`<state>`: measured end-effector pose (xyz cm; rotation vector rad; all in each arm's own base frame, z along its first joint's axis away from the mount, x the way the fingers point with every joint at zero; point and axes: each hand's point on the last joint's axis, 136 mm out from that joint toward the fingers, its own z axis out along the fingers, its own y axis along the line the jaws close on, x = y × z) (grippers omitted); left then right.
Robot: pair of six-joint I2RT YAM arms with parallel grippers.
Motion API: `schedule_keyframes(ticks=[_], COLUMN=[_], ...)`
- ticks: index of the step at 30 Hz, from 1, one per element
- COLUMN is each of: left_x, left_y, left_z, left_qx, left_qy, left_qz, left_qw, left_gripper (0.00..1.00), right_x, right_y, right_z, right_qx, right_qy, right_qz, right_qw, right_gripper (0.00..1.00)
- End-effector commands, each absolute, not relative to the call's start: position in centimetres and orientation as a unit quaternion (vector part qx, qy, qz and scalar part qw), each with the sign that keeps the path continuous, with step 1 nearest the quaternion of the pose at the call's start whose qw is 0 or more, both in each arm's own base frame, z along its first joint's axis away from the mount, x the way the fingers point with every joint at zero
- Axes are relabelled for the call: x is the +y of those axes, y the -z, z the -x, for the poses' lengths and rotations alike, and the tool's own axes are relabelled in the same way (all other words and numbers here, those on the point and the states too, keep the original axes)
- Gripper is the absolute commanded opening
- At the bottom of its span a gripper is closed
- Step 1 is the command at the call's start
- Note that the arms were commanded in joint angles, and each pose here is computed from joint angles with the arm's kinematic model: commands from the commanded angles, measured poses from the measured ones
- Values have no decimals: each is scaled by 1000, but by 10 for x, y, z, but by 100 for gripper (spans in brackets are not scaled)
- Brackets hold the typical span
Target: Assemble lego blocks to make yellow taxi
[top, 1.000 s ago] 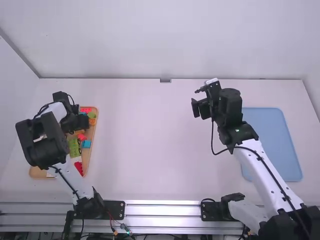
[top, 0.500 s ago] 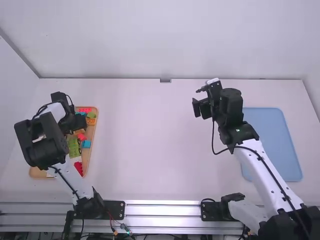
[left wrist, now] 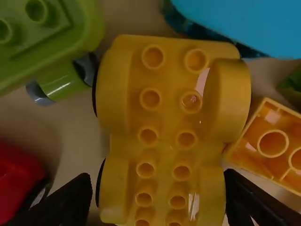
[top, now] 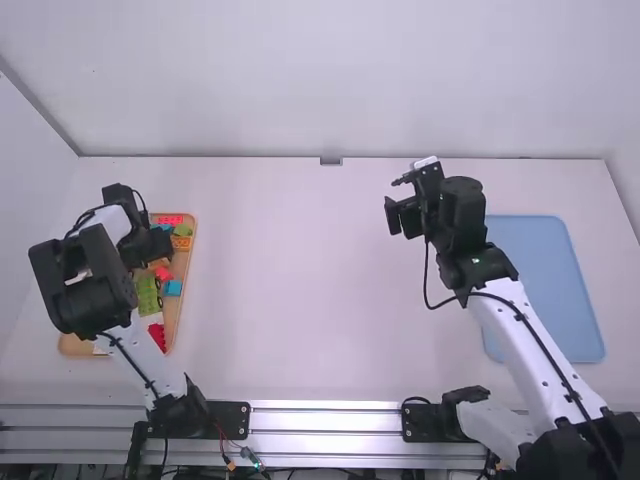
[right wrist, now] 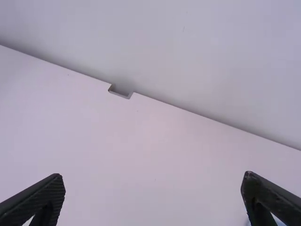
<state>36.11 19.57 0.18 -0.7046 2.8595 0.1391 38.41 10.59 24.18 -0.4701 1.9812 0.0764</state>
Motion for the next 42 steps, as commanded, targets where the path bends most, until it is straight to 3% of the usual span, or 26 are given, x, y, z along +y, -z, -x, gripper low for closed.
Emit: schedule_keyframes(ticks=[1, 7, 11, 14, 19, 25, 31, 37, 42], left_x=[189, 189, 190, 191, 193, 195, 182, 90, -10], left_y=[6, 13, 12, 12, 8, -21, -67, -116, -119], left_z=[-356, -354, -356, -358, -362, -365, -368, -387, -383], left_qx=[967, 969, 969, 968, 968, 966, 964, 981, 957], left_qy=[-42, -44, -45, -46, -48, -47, -50, -15, 11], left_qz=[236, 224, 224, 224, 224, 233, 226, 19, -221], left_qw=[87, 90, 93, 99, 104, 99, 133, 195, 185], left_gripper=[74, 75, 68, 54, 50, 23, 18, 15, 10], right_x=[108, 112, 111, 113, 113, 113, 113, 114, 114], right_y=[-255, -256, -258, -257, -256, -255, -255, -254, -254], right_z=[-388, -388, -389, -388, -387, -387, -387, -386, -386], right_qx=[820, 818, 817, 817, 818, 819, 819, 820, 820], right_qy=[-33, -35, -34, -36, -36, -36, -37, -38, -38], right_qz=[197, 200, 199, 201, 202, 202, 202, 204, 203], right_qw=[536, 538, 541, 539, 538, 536, 535, 534, 534], right_gripper=[99, 99, 99, 99, 99, 99, 99, 99, 99])
